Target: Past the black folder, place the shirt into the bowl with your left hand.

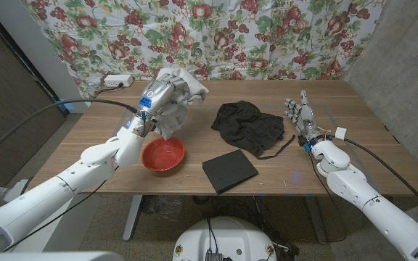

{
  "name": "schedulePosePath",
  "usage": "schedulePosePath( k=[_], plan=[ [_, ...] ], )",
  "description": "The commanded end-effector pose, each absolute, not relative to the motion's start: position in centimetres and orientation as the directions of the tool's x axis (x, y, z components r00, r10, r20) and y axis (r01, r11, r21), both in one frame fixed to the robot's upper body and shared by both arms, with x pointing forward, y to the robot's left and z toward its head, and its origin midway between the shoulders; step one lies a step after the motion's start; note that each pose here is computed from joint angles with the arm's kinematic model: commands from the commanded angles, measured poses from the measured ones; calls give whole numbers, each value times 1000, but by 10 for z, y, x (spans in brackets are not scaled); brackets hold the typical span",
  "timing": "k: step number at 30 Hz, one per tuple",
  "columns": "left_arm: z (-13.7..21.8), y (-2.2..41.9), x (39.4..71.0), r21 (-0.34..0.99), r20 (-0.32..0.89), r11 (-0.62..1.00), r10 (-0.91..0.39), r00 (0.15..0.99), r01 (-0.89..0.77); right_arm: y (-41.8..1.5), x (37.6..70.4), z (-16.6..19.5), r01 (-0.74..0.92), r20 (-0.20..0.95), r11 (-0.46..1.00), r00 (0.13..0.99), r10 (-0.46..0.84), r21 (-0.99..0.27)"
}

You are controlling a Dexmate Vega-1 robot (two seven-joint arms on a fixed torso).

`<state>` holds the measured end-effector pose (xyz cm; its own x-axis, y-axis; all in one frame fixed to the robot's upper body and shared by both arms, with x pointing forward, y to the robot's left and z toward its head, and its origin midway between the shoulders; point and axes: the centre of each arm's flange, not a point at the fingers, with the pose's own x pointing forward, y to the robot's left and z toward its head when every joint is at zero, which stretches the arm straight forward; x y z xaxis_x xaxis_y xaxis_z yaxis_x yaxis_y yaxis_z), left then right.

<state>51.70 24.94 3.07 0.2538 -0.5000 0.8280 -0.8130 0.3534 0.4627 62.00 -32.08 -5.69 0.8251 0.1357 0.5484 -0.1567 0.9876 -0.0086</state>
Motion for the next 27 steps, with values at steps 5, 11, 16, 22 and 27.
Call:
schedulePosePath(
  k=[5,11,16,22,27],
  plan=[
    [21,242,513,493,802,362,-541,252,-791,-324,619,-54,-151,546,988,826,136,-18],
    [20,243,511,500,796,361,-549,254,-788,-324,619,-53,-152,550,988,824,136,-18],
    [19,243,511,507,789,357,-559,256,-784,-322,619,-53,-151,552,988,823,135,-15],
    [19,243,510,513,783,358,-567,256,-780,-321,621,-53,-152,552,988,823,136,-17],
    [17,242,509,523,779,365,-572,257,-771,-319,623,-53,-154,552,988,823,137,-15]
  ],
)
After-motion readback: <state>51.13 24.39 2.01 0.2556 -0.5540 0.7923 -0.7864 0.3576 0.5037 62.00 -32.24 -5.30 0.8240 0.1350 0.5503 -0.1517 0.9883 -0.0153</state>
